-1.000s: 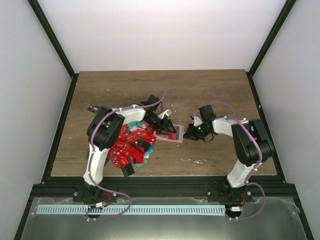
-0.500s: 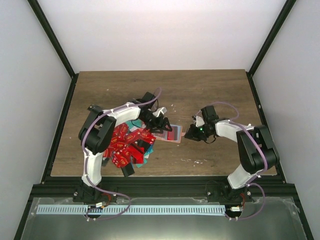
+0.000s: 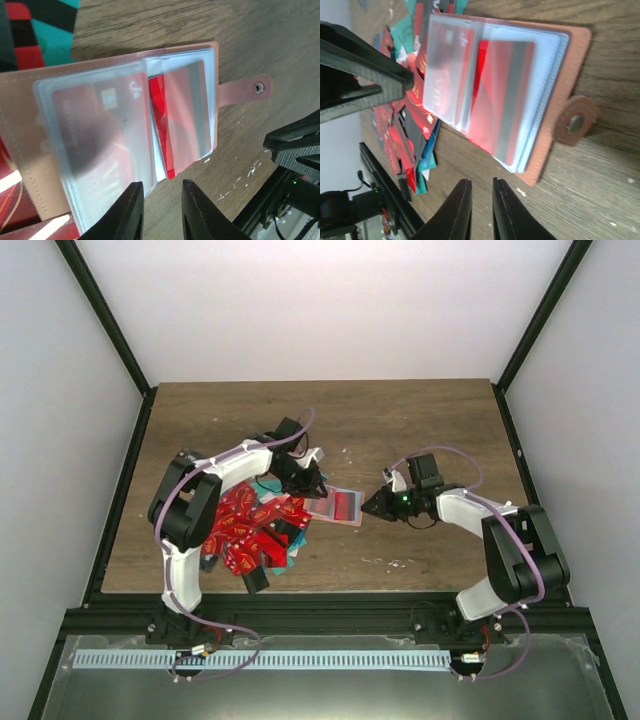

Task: Put the credit cards into the card holder
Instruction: Insert the credit card into the card holder.

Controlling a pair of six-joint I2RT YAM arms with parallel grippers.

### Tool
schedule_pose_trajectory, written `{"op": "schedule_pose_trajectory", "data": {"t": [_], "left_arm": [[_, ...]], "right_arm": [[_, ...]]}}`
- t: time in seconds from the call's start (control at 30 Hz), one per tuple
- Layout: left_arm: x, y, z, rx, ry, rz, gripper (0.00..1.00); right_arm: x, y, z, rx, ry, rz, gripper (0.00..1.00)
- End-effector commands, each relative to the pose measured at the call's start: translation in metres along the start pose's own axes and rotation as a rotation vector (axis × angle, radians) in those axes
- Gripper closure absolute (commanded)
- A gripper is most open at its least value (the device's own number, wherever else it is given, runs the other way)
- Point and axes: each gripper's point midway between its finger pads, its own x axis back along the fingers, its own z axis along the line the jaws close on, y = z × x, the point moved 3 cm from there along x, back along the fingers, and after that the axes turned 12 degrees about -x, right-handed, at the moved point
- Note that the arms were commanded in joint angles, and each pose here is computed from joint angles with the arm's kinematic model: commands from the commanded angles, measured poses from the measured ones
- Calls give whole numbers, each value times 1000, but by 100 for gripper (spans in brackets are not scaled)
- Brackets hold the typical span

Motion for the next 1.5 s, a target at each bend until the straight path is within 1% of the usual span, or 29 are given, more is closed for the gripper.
{"op": "schedule_pose_trajectory", "data": {"t": [0.0, 0.17, 0.37, 0.43, 0.47, 0.63, 1.03, 1.2, 1.27, 1.47], "left_arm": [[-6, 9, -12, -37, -22, 2, 79], [-22, 8, -14, -38, -28, 38, 83], [-39, 4, -7, -24, 11, 89, 89], [-43, 3, -4, -17, 14, 97, 93], [-45, 3, -3, -13, 13, 100, 94], [-55, 4, -5, -4, -17, 108, 93], [-71, 20, -14, 11, -95, 98, 92], [-58, 31, -22, -12, -72, 68, 92], [-51, 32, -25, -22, -56, 62, 90], [-34, 34, -36, -43, -49, 47, 88]], "right_arm": [[1, 13, 23, -8, 102, -11, 85], [-9, 23, 22, -67, 110, 0, 85], [-14, 29, 17, -71, 74, 3, 85], [-16, 29, 12, -76, 53, 6, 86], [-17, 28, 9, -81, 43, 9, 86], [-22, 23, -3, -102, 17, 30, 87], [-23, 26, -5, -76, -13, 32, 87], [-20, 30, -1, -56, -26, 21, 87], [-19, 32, 0, -53, -28, 16, 86], [-15, 33, 1, -50, -30, 6, 82]]}}
